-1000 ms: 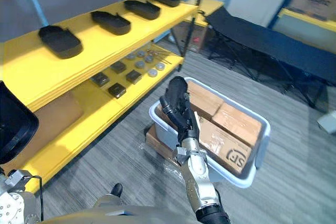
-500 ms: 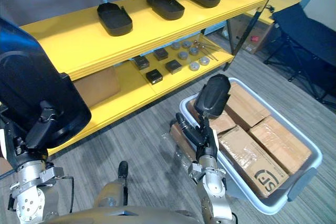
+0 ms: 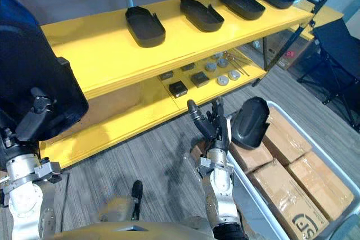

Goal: Walk over and take three plastic housings, then place them on the shelf

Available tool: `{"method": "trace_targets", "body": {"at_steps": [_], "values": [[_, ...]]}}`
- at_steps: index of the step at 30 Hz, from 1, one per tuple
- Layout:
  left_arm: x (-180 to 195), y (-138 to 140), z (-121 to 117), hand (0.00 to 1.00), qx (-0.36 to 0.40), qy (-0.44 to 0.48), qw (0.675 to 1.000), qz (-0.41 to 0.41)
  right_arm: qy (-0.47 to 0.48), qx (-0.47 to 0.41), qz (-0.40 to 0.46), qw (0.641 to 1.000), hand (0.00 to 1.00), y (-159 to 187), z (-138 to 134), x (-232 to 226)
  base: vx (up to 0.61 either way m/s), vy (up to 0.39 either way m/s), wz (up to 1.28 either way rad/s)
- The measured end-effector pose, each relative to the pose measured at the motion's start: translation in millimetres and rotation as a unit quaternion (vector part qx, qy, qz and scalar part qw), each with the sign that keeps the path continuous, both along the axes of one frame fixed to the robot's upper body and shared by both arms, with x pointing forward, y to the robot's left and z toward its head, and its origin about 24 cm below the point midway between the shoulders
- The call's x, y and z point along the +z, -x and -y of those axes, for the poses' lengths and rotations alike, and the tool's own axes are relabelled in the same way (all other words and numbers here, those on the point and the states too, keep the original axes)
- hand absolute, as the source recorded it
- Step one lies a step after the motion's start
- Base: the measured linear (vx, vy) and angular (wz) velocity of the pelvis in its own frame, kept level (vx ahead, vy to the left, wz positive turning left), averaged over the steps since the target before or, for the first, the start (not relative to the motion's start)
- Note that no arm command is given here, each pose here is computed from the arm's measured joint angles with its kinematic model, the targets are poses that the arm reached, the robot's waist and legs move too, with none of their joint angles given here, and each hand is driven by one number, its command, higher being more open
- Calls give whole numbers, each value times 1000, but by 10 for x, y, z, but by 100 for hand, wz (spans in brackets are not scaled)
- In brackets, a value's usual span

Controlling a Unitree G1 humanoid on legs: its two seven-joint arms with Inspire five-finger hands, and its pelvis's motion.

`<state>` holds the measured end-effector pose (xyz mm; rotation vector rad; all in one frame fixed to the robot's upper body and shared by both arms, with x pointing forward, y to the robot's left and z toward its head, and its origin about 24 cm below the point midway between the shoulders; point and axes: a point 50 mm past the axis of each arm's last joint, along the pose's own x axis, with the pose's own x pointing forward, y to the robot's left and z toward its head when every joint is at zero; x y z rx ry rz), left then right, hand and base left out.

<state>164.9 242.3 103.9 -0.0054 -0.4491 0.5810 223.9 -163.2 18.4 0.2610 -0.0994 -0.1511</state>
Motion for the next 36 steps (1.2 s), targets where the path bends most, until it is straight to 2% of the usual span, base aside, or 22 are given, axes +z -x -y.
{"method": "trace_targets", "body": {"at_steps": [6,12,16,20,26,32,36], "values": [[125,-175,85,0,-20,4,999,39,20,69,47,996,100,-117,-80,173,177,-30,67],[-29,-158,225,0,-49,23,999,4,34,142,146,978,100,-254,-382,638,185,-279,103],[-63,-131,273,0,-61,34,998,0,41,159,185,969,100,-278,-435,825,212,-216,40],[-91,-162,392,0,-102,55,993,-1,44,143,247,957,100,-174,-308,1078,165,-116,57],[-105,-328,502,0,-145,51,988,1,41,107,255,960,100,-123,-36,1076,20,38,48],[-278,-360,508,0,-145,64,987,-35,44,89,239,966,100,-77,48,1003,18,275,7],[-275,-453,514,0,-158,54,985,-38,40,99,243,964,100,-87,-12,988,169,315,-19]]}}
